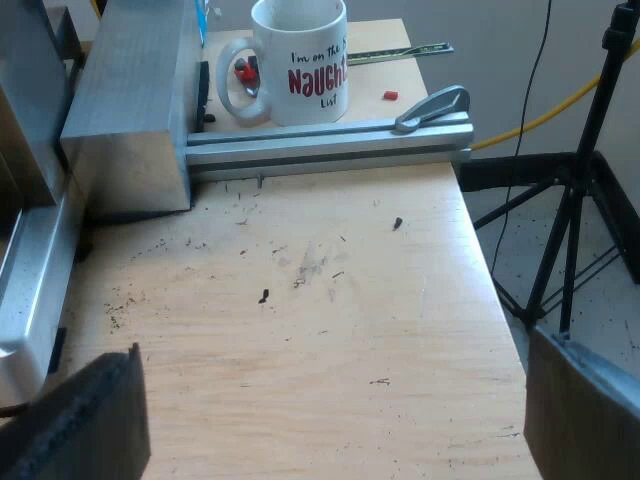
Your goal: Grind coffee beans and then tamp
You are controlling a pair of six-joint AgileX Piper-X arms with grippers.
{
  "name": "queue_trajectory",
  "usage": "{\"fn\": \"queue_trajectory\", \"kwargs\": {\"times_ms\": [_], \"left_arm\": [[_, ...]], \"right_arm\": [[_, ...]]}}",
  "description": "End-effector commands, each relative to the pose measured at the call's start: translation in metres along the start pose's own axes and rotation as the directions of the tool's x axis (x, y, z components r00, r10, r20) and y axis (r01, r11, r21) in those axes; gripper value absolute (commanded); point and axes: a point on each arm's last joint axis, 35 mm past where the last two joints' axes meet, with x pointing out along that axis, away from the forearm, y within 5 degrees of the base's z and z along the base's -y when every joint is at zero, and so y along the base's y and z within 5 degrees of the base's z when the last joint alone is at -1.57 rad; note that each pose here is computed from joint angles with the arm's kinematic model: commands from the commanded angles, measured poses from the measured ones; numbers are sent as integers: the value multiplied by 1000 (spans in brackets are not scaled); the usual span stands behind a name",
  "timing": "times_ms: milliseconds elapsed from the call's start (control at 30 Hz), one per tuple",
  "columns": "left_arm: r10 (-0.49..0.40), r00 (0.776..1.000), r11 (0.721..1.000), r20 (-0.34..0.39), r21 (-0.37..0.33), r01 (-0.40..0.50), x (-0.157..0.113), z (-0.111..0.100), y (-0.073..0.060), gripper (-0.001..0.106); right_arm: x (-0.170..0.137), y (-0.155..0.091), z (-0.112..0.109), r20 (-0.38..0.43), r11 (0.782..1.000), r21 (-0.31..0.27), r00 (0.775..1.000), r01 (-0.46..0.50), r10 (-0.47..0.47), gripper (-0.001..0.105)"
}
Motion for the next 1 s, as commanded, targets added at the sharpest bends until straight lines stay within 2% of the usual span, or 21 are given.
{"fn": "queue_trajectory", "kwargs": {"times_ms": [33, 167, 300, 400, 500, 567, 700, 733, 767, 800, 833, 867, 900, 933, 967, 1000], "left_arm": [[-8, 1000, 1000, -12, -2, 8, 2, 1, 0, 65], [-25, 1000, 1000, -18, -10, 25, 1, 1, -1, 76], [-86, 996, 996, -12, -14, 86, -8, 7, -4, 76], [-106, 994, 994, 15, -13, 107, -16, 13, -6, 76], [-165, 985, 985, 42, -45, 167, -22, 19, -9, 76], [-204, 977, 978, 57, -40, 206, -23, 22, -11, 76], [-328, 940, 944, 96, 2, 330, -25, 28, -15, 76], [-366, 926, 930, 93, 12, 366, -26, 29, -16, 76], [-410, 909, 912, 75, 20, 409, -24, 30, -18, 76], [-433, 899, 901, 66, 22, 433, -24, 30, -19, 76], [-433, 899, 901, 66, 22, 433, -24, 30, -19, 76], [-495, 868, 869, 35, 29, 494, -21, 31, -22, 76], [-515, 857, 857, 21, 31, 514, -20, 31, -22, 76], [-593, 804, 803, -41, 41, 594, -15, 31, -27, 76], [-622, 780, 778, -66, 58, 626, -13, 30, -28, 76], [-630, 773, 770, -74, 68, 634, -12, 30, -29, 76]], "right_arm": [[1, 0, 1, -9, 1000, -10, 1000, 1, -1, 78], [-4, -1, 4, -1, 997, -73, 1000, -29, 29, 78], [-16, -4, 13, -5, 992, -103, 997, -75, 75, 78], [-18, -4, 25, -31, 978, -144, 989, -151, 148, 78], [-16, -3, 39, -44, 962, -146, 973, -229, 225, 78], [-13, -1, 49, -50, 943, -141, 953, -302, 297, 78], [-6, 4, 61, -78, 903, -155, 916, -401, 393, 78], [-4, 6, 63, -85, 886, -160, 900, -436, 428, 78], [-3, 9, 66, -93, 858, -169, 875, -485, 476, 78], [-1, 10, 67, -98, 850, -171, 867, -499, 489, 78], [-1, 11, 68, -100, 842, -174, 860, -511, 501, 78], [2, 15, 70, -116, 818, -190, 839, -544, 531, 78], [2, 17, 70, -122, 807, -196, 830, -557, 543, 78], [4, 19, 70, -133, 795, -204, 821, -571, 555, 78], [5, 21, 71, -142, 780, -213, 808, -589, 571, 78], [6, 22, 71, -143, 775, -216, 805, -593, 576, 78]]}}
